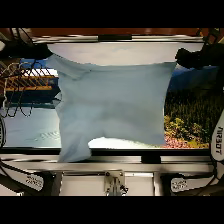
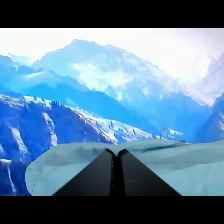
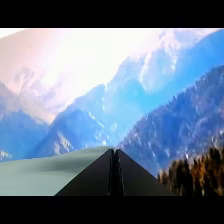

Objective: Fold the shirts.

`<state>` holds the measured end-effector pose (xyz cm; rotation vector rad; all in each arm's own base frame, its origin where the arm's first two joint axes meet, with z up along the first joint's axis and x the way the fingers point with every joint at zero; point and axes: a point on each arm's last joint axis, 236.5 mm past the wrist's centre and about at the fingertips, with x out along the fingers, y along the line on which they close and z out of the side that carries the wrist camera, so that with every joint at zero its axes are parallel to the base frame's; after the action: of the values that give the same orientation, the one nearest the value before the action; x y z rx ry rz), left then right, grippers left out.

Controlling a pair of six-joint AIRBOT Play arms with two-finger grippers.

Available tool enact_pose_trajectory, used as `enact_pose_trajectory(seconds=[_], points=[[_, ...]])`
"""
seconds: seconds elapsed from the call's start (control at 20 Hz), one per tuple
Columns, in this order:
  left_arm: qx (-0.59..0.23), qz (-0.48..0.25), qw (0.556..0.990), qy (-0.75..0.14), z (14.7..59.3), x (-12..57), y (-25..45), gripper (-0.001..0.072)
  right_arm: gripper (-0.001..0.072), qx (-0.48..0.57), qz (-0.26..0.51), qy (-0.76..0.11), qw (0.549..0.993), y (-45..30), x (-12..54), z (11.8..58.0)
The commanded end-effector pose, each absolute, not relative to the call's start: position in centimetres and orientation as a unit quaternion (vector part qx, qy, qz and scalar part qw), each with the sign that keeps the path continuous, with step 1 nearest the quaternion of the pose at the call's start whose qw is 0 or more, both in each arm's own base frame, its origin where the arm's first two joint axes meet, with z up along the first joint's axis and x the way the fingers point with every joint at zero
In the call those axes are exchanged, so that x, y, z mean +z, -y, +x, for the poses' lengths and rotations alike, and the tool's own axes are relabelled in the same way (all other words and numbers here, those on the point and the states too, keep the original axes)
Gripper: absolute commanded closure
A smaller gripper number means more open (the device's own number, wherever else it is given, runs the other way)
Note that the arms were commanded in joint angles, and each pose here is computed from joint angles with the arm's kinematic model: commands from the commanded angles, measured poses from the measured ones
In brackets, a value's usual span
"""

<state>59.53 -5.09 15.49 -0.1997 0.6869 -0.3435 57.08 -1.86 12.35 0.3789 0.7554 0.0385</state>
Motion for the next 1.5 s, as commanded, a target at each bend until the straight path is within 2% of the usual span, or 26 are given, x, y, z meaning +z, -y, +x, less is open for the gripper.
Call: enact_pose_trajectory(seconds=[0.0, 0.25, 0.3, 0.35, 0.4, 0.45, 0.6, 0.65, 0.7, 0.75, 0.8, 0.95, 1.05, 1.15, 1.45], points=[[-0.146, -0.125, 0.929, -0.317, 63.5, 11.1, 4.9, 0.0679, 0.0666, -0.002, 0.236, -0.308, 0.921, 2.8, 10.5, 61.4], [-0.148, -0.149, 0.905, -0.371, 63.2, 6.5, 5.5, 0.0676, 0.0663, -0.019, 0.283, -0.333, 0.899, 2.7, 7.9, 61.5], [-0.146, -0.167, 0.893, -0.391, 62.6, 5.6, 5.8, 0.0611, 0.0587, -0.019, 0.291, -0.341, 0.894, 2.4, 7.6, 61.3], [-0.145, -0.183, 0.881, -0.411, 61.9, 5.0, 6.1, 0.0370, 0.0370, -0.015, 0.300, -0.346, 0.889, 2.1, 7.7, 61.0], [-0.145, -0.193, 0.871, -0.428, 61.1, 4.8, 6.2, 0.0085, 0.0185, -0.006, 0.308, -0.347, 0.886, 1.5, 8.4, 60.7], [-0.153, -0.191, 0.860, -0.447, 60.1, 5.0, 6.0, -0.0013, 0.0183, -0.001, 0.300, -0.347, 0.889, 1.6, 9.6, 60.2], [-0.176, -0.184, 0.812, -0.525, 55.0, 6.2, 4.2, -0.0005, 0.0183, -0.013, 0.217, -0.355, 0.909, 4.6, 13.9, 56.6], [-0.159, -0.194, 0.783, -0.569, 52.4, 5.9, 2.8, 0.0036, 0.0184, -0.038, 0.185, -0.372, 0.909, 6.7, 14.5, 54.6], [-0.141, -0.195, 0.759, -0.606, 50.1, 5.4, 1.4, 0.0167, 0.0184, -0.067, 0.156, -0.404, 0.899, 8.9, 14.5, 52.0], [-0.138, -0.189, 0.735, -0.636, 47.9, 5.0, 0.5, 0.0228, 0.0184, -0.098, 0.133, -0.449, 0.878, 10.9, 13.8, 48.9], [-0.147, -0.186, 0.714, -0.659, 45.9, 4.6, 0.3, 0.0235, 0.0184, -0.119, 0.119, -0.497, 0.851, 12.4, 12.8, 46.0], [-0.169, -0.185, 0.663, -0.706, 40.8, 2.4, 2.0, 0.0230, 0.0184, -0.113, 0.124, -0.614, 0.771, 13.6, 9.3, 39.3], [-0.177, -0.192, 0.629, -0.732, 37.3, 0.1, 4.6, 0.0088, 0.0184, -0.104, 0.147, -0.644, 0.744, 13.1, 7.5, 37.6], [-0.173, -0.192, 0.630, -0.733, 35.9, -2.6, 6.3, 0.0090, 0.0184, -0.090, 0.158, -0.645, 0.743, 12.2, 6.5, 37.9], [-0.168, -0.176, 0.626, -0.741, 34.4, -8.0, 10.1, 0.0097, 0.0184, -0.070, 0.177, -0.602, 0.775, 11.3, 6.5, 40.8]])
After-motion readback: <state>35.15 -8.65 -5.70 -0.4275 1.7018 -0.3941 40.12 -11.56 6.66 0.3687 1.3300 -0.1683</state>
